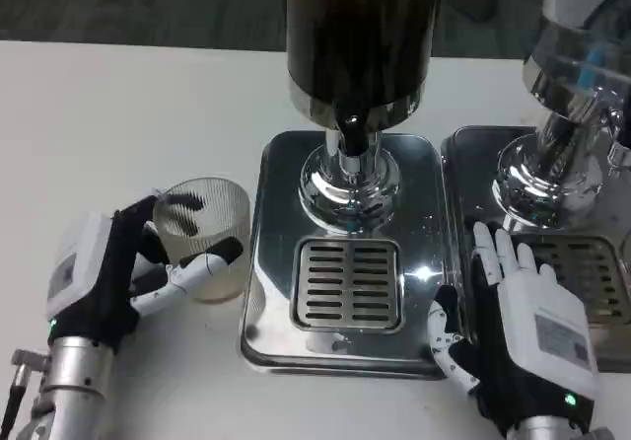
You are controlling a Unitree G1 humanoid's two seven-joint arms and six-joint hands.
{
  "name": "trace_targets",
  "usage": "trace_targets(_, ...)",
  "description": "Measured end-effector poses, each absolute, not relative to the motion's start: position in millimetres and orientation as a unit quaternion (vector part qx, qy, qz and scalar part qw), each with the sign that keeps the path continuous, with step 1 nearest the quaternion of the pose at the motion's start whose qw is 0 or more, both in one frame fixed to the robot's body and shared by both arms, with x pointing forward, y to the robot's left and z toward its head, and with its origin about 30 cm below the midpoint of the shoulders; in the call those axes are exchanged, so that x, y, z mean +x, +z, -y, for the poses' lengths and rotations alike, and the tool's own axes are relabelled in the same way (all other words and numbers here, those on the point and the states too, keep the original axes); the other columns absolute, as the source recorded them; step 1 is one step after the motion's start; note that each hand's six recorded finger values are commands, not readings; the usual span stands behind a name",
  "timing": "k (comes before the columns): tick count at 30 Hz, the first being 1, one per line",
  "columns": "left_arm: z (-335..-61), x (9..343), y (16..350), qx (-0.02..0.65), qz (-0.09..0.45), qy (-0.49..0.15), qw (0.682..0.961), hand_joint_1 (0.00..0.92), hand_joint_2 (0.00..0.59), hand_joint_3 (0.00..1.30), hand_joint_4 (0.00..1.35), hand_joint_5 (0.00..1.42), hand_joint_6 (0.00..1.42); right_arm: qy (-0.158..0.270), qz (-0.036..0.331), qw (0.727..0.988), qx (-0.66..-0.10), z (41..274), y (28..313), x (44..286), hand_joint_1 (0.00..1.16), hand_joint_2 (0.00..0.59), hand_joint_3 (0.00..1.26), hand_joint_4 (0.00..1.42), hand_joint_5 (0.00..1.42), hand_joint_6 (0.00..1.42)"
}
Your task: Grasp the cup under the faucet to collect the drink, then remove the cup.
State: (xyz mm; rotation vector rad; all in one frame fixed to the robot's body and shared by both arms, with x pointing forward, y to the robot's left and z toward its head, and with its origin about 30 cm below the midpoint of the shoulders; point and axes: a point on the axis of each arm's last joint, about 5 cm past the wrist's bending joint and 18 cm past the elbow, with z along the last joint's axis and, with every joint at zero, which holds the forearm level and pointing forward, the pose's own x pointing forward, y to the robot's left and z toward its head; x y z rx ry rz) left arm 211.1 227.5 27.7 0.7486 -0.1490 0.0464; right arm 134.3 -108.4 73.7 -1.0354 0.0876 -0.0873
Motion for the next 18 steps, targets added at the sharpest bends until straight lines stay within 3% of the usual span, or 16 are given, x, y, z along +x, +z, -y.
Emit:
trace_targets(8, -226, 212, 29, 0.367, 0.085, 0.020, 0.926, 0.448, 0.086, 0.53, 0.63, 0.85, 0.76, -0.044, -0.042, 0.867, -0.495, 109, 74, 134, 0.37, 0.581, 0.02, 0.00, 0.00, 0.00)
trace_targets(18, -227, 216, 38, 0.387, 0.138, 0.003, 0.912, 0.448, 0.085, 0.54, 0.63, 0.85, 0.76, -0.045, -0.043, 0.868, -0.493, 108, 73, 134, 0.36, 0.582, 0.02, 0.00, 0.00, 0.00)
